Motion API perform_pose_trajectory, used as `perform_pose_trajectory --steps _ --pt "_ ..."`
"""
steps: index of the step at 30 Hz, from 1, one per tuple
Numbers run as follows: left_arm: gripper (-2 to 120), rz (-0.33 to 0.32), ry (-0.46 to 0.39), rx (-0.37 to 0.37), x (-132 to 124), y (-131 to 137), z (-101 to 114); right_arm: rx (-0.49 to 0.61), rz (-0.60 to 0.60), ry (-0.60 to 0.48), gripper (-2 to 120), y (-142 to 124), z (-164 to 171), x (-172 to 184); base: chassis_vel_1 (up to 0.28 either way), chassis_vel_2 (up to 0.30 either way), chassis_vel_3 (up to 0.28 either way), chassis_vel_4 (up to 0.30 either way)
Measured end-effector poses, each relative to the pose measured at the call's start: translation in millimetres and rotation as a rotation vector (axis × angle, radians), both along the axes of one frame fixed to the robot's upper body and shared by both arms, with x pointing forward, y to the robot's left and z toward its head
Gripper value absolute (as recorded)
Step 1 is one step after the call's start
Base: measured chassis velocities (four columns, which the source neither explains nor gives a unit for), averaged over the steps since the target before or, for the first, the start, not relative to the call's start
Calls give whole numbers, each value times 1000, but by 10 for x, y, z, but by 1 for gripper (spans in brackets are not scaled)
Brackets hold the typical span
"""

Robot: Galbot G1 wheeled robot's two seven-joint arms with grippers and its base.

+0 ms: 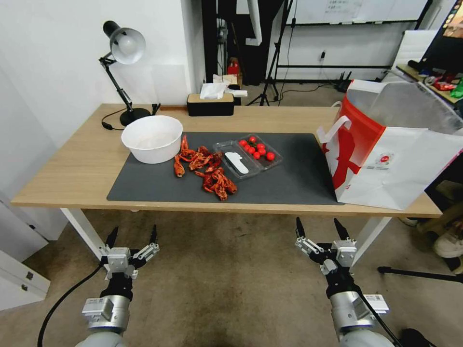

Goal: Pick up the trash from the table and place it into the takeout bag.

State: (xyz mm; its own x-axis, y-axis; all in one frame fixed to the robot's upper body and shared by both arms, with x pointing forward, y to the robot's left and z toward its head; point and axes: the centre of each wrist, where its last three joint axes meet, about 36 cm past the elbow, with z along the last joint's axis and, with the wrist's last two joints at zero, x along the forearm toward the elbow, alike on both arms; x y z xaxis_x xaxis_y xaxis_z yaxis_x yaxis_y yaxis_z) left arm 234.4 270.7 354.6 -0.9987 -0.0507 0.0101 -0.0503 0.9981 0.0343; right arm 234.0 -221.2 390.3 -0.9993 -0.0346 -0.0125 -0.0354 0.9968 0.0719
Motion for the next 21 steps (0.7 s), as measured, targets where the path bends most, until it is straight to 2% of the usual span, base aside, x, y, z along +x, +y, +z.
perform_pose_trajectory --steps 21 --pt "100 0 -1 0 1 -1 3 1 0 -1 100 0 2 0 0 0 0 0"
